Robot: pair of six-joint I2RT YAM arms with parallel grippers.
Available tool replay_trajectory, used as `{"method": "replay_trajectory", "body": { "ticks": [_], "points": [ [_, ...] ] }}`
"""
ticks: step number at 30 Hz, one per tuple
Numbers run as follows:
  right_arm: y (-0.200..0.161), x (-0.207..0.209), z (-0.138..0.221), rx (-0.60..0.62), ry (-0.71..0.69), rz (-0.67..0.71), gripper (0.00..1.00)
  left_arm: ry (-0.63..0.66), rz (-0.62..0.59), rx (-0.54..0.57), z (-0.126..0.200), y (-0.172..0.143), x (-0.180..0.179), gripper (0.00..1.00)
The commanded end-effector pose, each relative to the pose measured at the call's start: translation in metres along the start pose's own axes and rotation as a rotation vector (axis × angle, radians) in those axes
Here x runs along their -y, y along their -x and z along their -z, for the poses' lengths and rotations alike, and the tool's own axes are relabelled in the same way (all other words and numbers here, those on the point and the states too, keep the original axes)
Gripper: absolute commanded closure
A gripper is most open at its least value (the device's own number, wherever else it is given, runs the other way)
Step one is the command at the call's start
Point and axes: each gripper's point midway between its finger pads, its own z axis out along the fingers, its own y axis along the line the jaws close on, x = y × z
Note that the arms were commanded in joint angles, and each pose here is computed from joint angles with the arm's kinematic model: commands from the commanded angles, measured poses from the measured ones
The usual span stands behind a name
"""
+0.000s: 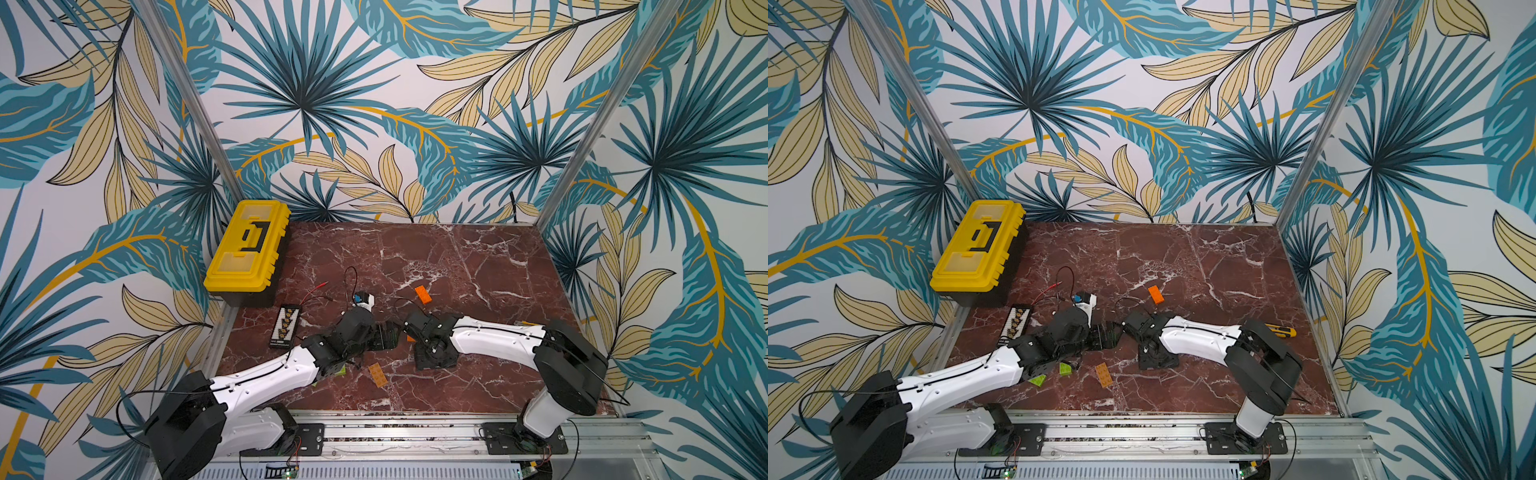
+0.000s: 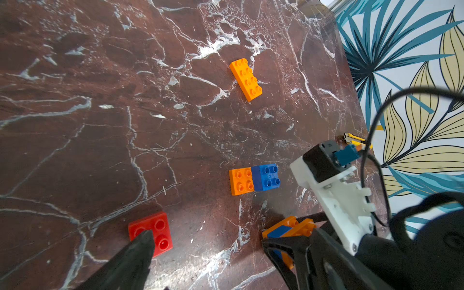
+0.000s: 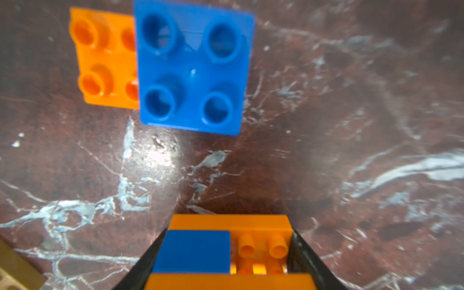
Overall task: Assemble the number 5 with lego
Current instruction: Pick up the lego brick from the center of the board.
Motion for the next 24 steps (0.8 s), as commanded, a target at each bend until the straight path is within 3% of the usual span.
{"method": "replay_trajectory", "body": {
  "ticks": [1, 7, 14, 24],
  "points": [
    [0.014, 0.011, 0.022, 0.040, -0.022, -0.002, 0.38, 0.036, -0.011, 0.032, 0.003, 0.006, -0.009, 0.00],
    [0.038, 0.008, 0.045, 0.075, 0.011, -0.012, 0.38, 0.054, 0.001, 0.111, 0.010, 0.021, -0.015, 0.00],
    [0.069, 0.001, 0.047, 0.064, 0.028, -0.050, 0.38, 0.005, 0.026, 0.172, 0.011, 0.035, -0.017, 0.00],
    [0.085, -0.020, 0.035, 0.013, 0.029, -0.062, 0.38, -0.034, 0.087, 0.128, 0.002, 0.038, -0.012, 0.00]
  ]
}}
